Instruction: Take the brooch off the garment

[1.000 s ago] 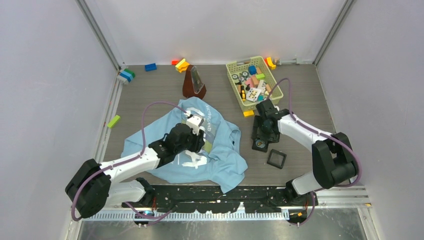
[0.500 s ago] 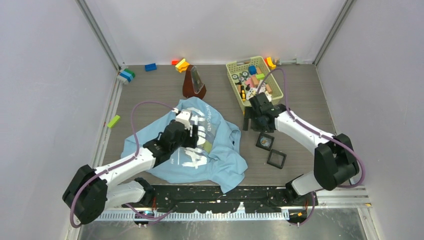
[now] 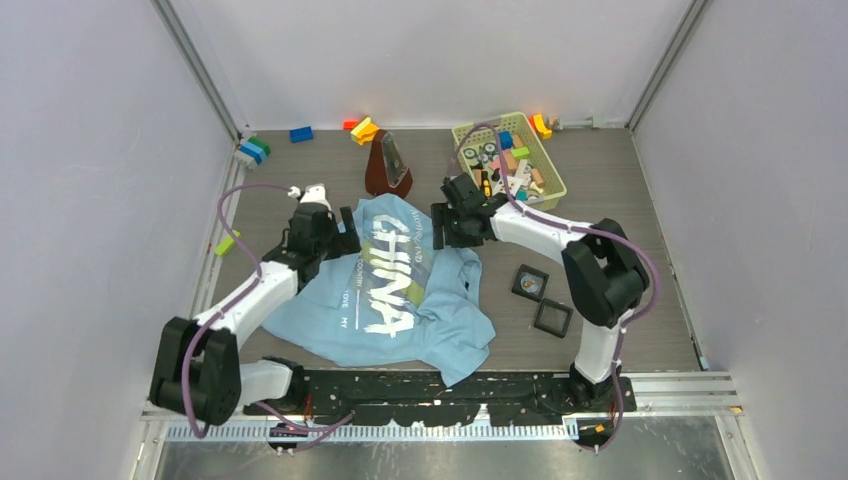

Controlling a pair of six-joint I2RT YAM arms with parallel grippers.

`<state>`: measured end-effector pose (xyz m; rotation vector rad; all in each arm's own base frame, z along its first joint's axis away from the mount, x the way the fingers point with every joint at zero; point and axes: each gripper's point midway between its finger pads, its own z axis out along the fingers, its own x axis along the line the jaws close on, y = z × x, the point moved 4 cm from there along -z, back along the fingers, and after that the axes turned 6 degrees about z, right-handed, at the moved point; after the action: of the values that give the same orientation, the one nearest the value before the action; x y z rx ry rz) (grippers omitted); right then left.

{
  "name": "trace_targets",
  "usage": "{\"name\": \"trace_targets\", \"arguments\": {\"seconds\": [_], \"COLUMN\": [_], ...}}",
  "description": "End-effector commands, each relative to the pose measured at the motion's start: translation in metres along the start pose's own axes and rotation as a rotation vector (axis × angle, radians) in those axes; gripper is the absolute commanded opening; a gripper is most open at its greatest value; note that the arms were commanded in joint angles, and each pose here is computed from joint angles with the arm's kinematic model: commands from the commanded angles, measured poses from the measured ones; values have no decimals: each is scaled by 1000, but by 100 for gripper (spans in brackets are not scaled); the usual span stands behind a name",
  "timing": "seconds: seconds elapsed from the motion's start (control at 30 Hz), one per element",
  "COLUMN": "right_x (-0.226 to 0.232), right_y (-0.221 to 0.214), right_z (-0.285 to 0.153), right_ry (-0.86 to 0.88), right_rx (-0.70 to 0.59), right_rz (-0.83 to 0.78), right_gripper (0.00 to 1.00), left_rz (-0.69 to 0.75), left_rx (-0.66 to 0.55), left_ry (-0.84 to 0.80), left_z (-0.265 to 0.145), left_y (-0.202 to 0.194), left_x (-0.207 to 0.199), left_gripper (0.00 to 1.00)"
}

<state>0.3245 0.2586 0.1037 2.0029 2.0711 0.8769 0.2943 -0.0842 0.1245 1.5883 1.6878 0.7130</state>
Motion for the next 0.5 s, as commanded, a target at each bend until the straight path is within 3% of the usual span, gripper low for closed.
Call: {"name": "trace_targets", "arguments": {"seconds": [0.0,0.1,0.2,0.27,0.37,0.47], "right_x": [12,14,14,15,13,13], "right_y": [19,14,15,20,24,27], "right_z": [14,25,24,16,9,4], "right_ry": [32,53,60,65,74,91], "right_rx": [-36,-6,-9,-38,-60,-66], "right_rz": [-13,-21,-33,-43,-45,-45], "right_gripper": [66,58,29,17,7,1], "left_rz": [-57,-60,-53,-46,-40,-21], "left_rx": [4,37,71,97,114,133], "left_ry": [-75,-100,-135,-136,-145,-137], "left_z": [26,49,69,84,101,116], "left_y": [31,42,45,42,44,45], "left_x": [-10,-16,-25,-26,-29,-27], "left_gripper": [87,81,73,69,66,46]}}
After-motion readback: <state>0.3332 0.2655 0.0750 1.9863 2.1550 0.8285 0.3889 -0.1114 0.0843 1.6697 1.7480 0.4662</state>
